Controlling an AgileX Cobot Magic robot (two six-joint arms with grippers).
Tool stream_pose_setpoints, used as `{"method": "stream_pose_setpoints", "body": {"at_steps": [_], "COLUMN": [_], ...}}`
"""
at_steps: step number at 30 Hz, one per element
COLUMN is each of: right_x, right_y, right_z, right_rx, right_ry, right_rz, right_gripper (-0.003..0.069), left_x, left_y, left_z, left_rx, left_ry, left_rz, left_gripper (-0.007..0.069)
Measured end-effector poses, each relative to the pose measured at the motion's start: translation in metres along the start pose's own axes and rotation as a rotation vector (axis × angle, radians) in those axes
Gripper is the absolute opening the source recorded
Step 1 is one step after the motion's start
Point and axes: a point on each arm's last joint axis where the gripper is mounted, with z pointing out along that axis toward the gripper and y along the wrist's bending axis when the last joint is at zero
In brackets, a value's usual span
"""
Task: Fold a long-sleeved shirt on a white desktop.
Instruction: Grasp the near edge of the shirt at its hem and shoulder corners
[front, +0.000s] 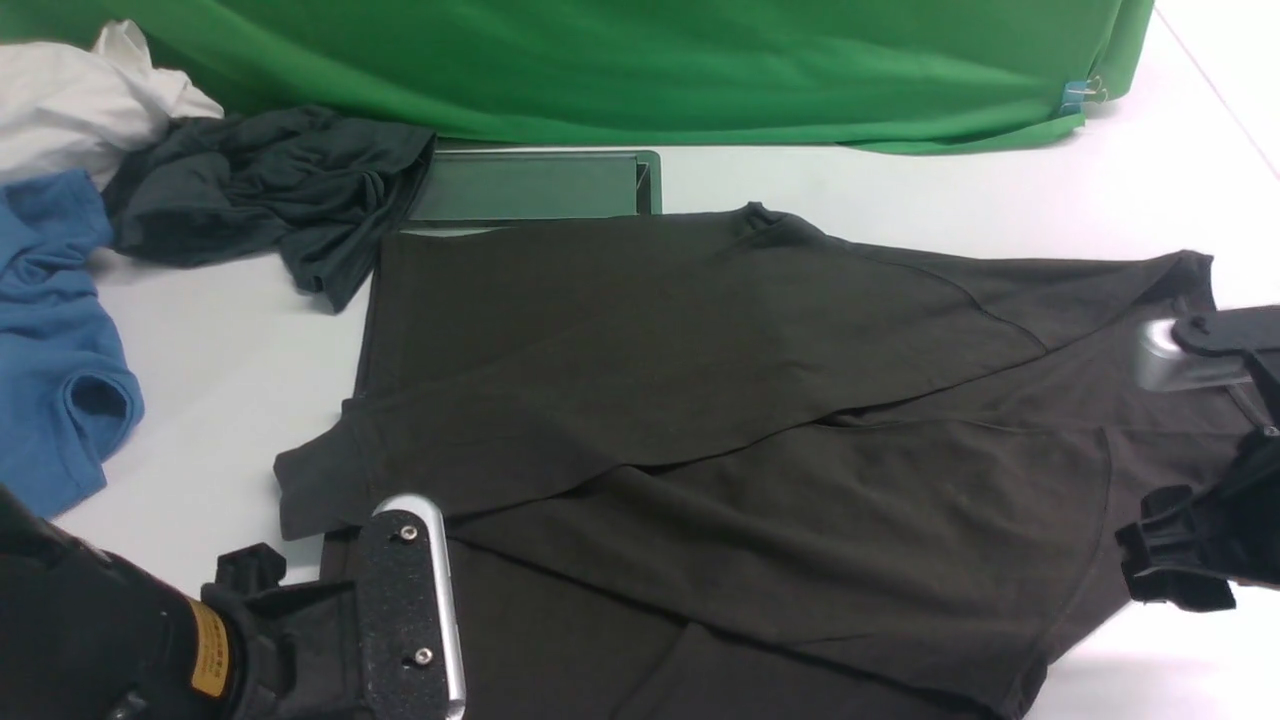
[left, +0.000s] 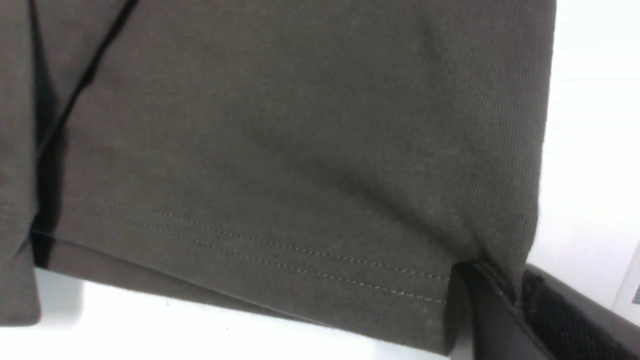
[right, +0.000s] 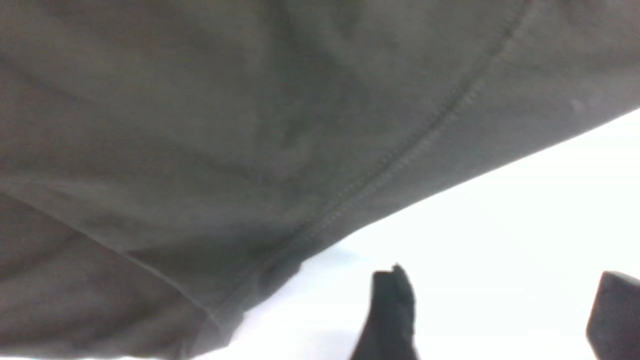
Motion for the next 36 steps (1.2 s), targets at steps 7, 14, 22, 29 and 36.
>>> {"method": "stream_pose_setpoints", "body": {"at_steps": [7, 14, 22, 29, 36], "right_x": [0.0, 0.009, 0.027, 0.004, -0.004], "right_y": [0.002, 0.046, 0.056, 0.009, -0.009], "right_z": [0.0, -0.002, 0.019, 0.043, 0.071], "right_rx": [-0.027, -0.169, 0.092, 0.245, 0.223], "right_ry": [-0.008, -0.056, -0.101, -0.025, 0.042], "right_rz": [-0.12, -0.671, -1.358, -1.266, -1.311], "right_gripper": [0.0488, 0.0478, 0.0478, 0.0475, 0.0475], "left_x": [0.0, 0.007, 0.009, 0.011, 0.013], "left_y": [-0.001, -0.007, -0.009, -0.011, -0.012], "left_z": [0.0, -0.001, -0.005, -0.01, -0.013], "left_rx": [0.015, 0.076, 0.074, 0.054, 0.042], "left_ry": [0.001, 0.077, 0.075, 0.049, 0.035], "left_rz": [-0.011, -0.021, -0.027, -0.028, -0.027], "left_gripper": [0.0036, 0.0036, 0.0036, 0.0036, 0.0036]}}
